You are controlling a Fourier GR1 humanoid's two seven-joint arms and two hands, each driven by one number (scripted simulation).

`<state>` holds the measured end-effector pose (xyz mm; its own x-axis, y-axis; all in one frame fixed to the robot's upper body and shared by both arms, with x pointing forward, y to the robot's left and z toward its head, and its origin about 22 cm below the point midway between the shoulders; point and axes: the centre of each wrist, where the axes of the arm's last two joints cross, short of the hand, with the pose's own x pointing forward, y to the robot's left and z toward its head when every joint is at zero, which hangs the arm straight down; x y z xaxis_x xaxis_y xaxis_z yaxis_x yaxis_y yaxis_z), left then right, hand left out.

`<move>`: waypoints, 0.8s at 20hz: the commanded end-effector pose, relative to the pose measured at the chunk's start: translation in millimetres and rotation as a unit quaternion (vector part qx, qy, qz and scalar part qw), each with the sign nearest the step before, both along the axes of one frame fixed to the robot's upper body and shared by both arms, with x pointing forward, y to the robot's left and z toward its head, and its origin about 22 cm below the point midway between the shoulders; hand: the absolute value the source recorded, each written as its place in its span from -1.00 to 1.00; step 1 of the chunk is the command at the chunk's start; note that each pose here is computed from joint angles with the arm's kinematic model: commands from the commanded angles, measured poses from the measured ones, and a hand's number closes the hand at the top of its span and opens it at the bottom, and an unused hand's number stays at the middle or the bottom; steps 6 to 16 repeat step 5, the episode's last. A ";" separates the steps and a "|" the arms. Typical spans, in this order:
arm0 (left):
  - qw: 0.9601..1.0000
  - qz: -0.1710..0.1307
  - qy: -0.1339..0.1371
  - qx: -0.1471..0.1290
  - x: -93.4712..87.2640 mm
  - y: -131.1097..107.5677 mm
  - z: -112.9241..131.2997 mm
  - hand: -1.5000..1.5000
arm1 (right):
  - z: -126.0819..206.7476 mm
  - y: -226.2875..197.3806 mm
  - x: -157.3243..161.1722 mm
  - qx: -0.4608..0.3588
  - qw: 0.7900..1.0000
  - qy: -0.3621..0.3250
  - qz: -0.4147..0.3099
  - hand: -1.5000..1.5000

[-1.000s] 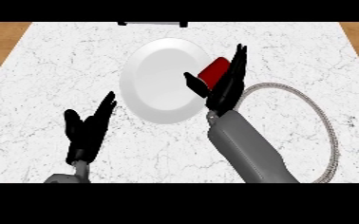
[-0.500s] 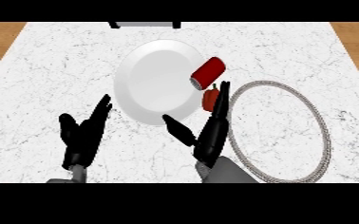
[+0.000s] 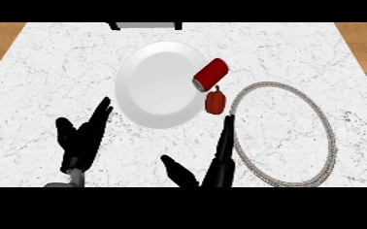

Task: Pick the can from the placemat and place it in the plate

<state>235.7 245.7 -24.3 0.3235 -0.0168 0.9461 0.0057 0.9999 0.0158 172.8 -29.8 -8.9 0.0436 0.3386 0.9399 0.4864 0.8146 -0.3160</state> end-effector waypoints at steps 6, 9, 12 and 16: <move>0.999 -0.001 0.038 -0.016 -5.0 1.3 -0.3 0.00 | -5.6 2.7 -34.9 -0.012 1.000 0.025 -0.005 -1.00; 0.999 -0.001 0.038 -0.016 -5.0 1.3 -0.3 0.00 | -5.6 2.7 -34.9 -0.012 1.000 0.025 -0.005 -1.00; 0.999 -0.001 0.038 -0.016 -5.0 1.3 -0.3 0.00 | -5.6 2.7 -34.9 -0.012 1.000 0.025 -0.005 -1.00; 0.999 -0.001 0.038 -0.016 -5.0 1.3 -0.3 0.00 | -5.6 2.7 -34.9 -0.012 1.000 0.025 -0.005 -1.00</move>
